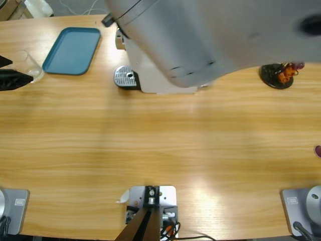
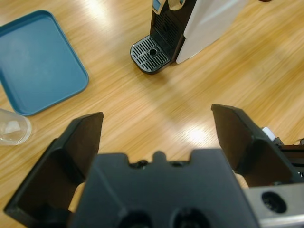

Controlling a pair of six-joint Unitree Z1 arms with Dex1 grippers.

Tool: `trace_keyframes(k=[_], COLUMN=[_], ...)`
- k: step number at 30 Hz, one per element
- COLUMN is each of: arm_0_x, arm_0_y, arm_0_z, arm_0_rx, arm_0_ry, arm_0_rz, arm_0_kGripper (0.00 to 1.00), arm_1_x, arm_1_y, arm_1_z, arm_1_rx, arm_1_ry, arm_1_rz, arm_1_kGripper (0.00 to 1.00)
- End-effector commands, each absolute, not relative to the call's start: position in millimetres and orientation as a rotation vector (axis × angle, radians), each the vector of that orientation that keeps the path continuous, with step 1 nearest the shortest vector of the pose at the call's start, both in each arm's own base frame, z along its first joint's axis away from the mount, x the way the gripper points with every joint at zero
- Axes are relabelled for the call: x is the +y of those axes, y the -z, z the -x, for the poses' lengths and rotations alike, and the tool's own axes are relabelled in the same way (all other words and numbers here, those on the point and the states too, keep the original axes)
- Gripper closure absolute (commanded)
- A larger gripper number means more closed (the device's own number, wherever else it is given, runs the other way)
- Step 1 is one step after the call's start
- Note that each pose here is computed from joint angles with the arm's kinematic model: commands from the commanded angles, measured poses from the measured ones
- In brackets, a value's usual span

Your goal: Pour coffee

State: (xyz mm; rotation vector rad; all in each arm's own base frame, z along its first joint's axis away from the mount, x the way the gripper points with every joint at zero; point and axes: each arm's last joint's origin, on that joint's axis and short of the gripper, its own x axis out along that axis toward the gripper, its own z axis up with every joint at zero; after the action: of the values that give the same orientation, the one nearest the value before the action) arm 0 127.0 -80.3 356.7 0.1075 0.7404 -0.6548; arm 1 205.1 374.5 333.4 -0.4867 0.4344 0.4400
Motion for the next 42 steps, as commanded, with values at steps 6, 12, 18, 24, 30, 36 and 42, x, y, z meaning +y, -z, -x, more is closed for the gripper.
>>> trace_keyframes(k=[6,12,18,24,30,36,42], arm_0_x=[-56,-33,-32,-35,-33,-5,0], arm_0_y=[-358,-350,-325,-329,-344,-325,-307], arm_0_z=[-112,-117,-135,-172,-198,-214,-217], arm_0_rx=[0.726,0.697,0.7,0.751,0.846,0.913,0.912], arm_0_ry=[0.522,0.26,0.223,0.263,0.377,0.243,0.199], arm_0_rz=[0.011,0.124,0.144,-0.016,-0.062,0.055,0.107], arm_0_kGripper=[0.018,0.017,0.018,0.045,0.105,0.126,0.084], arm_1_x=[264,203,177,163,137,129,130], arm_1_y=[-396,-368,-332,-314,-297,-291,-285], arm_1_z=[-154,-124,-116,-122,-117,-118,-120], arm_1_rx=[0.473,0.58,0.701,0.864,0.868,0.857,0.843], arm_1_ry=[-0.421,-0.418,-0.369,-0.387,-0.356,-0.347,-0.359], arm_1_rz=[0.345,0.28,0.261,0.262,0.248,0.234,0.246], arm_1_kGripper=[0.0,0.0,0.0,0.0,0.0,0.0,0.004])
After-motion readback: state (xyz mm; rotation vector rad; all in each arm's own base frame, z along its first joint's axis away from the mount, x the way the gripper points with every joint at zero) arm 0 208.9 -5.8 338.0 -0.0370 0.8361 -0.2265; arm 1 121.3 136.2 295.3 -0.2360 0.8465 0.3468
